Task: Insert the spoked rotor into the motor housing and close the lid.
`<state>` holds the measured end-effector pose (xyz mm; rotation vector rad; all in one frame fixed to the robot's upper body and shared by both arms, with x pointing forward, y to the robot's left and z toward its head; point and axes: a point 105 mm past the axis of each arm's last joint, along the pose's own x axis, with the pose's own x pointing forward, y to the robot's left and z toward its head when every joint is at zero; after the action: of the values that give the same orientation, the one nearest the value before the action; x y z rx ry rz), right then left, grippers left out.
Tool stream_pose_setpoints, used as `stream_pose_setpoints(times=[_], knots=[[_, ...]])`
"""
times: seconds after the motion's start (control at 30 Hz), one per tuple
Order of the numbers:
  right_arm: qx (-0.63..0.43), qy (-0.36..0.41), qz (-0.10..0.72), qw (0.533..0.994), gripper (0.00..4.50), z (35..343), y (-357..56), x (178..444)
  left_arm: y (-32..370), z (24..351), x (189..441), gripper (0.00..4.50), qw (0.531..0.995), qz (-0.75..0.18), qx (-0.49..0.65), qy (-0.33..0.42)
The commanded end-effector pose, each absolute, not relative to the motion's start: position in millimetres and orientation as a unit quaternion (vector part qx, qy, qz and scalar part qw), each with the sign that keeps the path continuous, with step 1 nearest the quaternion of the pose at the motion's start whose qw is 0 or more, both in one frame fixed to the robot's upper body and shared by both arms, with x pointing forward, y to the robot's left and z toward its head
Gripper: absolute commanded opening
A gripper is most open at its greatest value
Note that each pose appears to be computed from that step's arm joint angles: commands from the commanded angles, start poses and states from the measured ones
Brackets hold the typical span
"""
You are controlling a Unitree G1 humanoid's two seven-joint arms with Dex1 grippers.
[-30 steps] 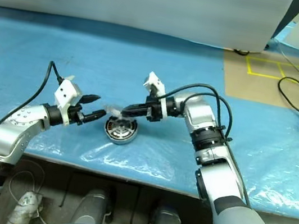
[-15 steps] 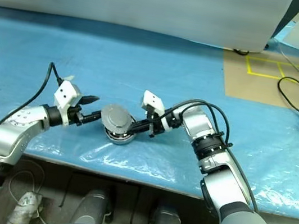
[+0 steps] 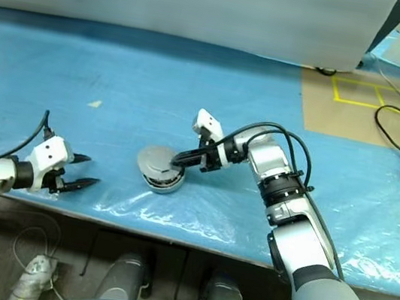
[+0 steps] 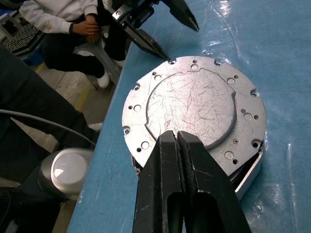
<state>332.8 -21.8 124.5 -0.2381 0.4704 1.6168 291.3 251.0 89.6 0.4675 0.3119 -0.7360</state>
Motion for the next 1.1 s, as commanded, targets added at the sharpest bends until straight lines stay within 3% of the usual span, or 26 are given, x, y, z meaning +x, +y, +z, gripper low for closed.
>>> stream_pose_setpoints(times=[0.03, 0.23, 0.33, 0.53, 0.67, 0.83, 1.1], knots=[[-0.105, 0.19, 0.723, 0.656, 0.02, 137, -22, 330, 240, 121, 297, 3.29, 0.903, -0.368, 0.209, 0.079], [-0.093, 0.173, 0.738, 0.645, 0.02, 154, -21, 326, 221, 152, 296, 3.29, 0.883, -0.425, 0.196, 0.038], [-0.096, 0.158, 0.744, 0.643, 0.02, 163, -14, 324, 219, 148, 290, 3.29, 0.865, -0.45, 0.214, 0.053], [-0.04, 0.079, 0.737, 0.67, 0.02, 213, 26, 334, 220, 137, 292, 3.29, 0.859, -0.456, 0.223, 0.066], [-0.045, 0.091, 0.704, 0.703, 0.02, 188, 51, 348, 216, 136, 292, 3.29, 0.861, -0.457, 0.214, 0.06], [-0.061, 0.123, 0.714, 0.686, 0.02, 153, 73, 339, 209, 136, 292, 3.29, 0.863, -0.456, 0.208, 0.054], [-0.101, 0.135, 0.723, 0.67, 0.02, 141, 67, 337, 202, 134, 284, 3.29, 0.858, -0.467, 0.206, 0.051]])
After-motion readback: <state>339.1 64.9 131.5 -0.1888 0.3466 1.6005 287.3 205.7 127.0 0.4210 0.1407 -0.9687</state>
